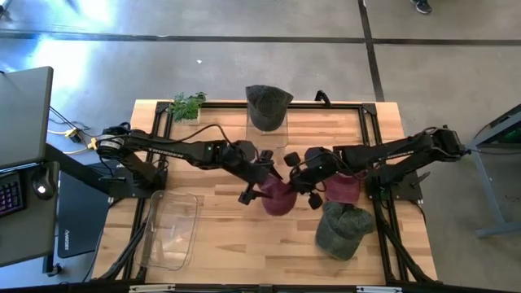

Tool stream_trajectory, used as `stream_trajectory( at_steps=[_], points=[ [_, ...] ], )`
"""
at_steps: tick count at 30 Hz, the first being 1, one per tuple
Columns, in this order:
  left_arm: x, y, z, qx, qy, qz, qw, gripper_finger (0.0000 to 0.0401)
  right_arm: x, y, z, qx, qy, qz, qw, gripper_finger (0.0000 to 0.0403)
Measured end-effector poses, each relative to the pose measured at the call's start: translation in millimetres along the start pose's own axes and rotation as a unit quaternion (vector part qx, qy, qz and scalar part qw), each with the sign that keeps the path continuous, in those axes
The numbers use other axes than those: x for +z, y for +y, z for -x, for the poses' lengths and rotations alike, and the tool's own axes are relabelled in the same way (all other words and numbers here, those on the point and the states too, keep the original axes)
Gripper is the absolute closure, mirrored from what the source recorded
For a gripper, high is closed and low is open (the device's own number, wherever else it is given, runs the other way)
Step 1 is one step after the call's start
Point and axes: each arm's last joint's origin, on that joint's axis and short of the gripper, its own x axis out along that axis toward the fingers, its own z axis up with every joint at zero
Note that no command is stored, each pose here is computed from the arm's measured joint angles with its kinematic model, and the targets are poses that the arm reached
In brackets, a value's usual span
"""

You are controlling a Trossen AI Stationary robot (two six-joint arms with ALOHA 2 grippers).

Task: Pick & Place hat
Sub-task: Put the left red cap into the bottom transparent bin

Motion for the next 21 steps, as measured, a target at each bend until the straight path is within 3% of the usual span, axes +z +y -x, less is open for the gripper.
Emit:
stream_trajectory(
  at_steps=[5, 7, 13, 21],
  points=[
    [-0.4, -0.4, -4.7, -0.024, -0.016, -0.005, 1.0, 0.0083, 2.4, 5.3, -0.4, 0.057, -0.026, 0.021, 0.998, 0.0398],
    [-4.9, 0.8, -15.1, -0.031, -0.022, -0.006, 0.999, 0.0083, 2.9, 5.2, -0.4, 0.054, -0.027, 0.023, 0.998, 0.0394],
    [-17.7, 8.3, -26.0, 0.015, 0.008, 0.006, 1.0, 0.0083, 0.4, 4.8, -0.5, 0.04, -0.009, 0.022, 0.999, 0.0395],
    [-30.4, 16.2, -34.9, -0.101, -0.026, 0.047, 0.993, 0.0083, -0.8, 5.4, -0.5, 0.043, -0.003, 0.021, 0.999, 0.0391]
  ],
)
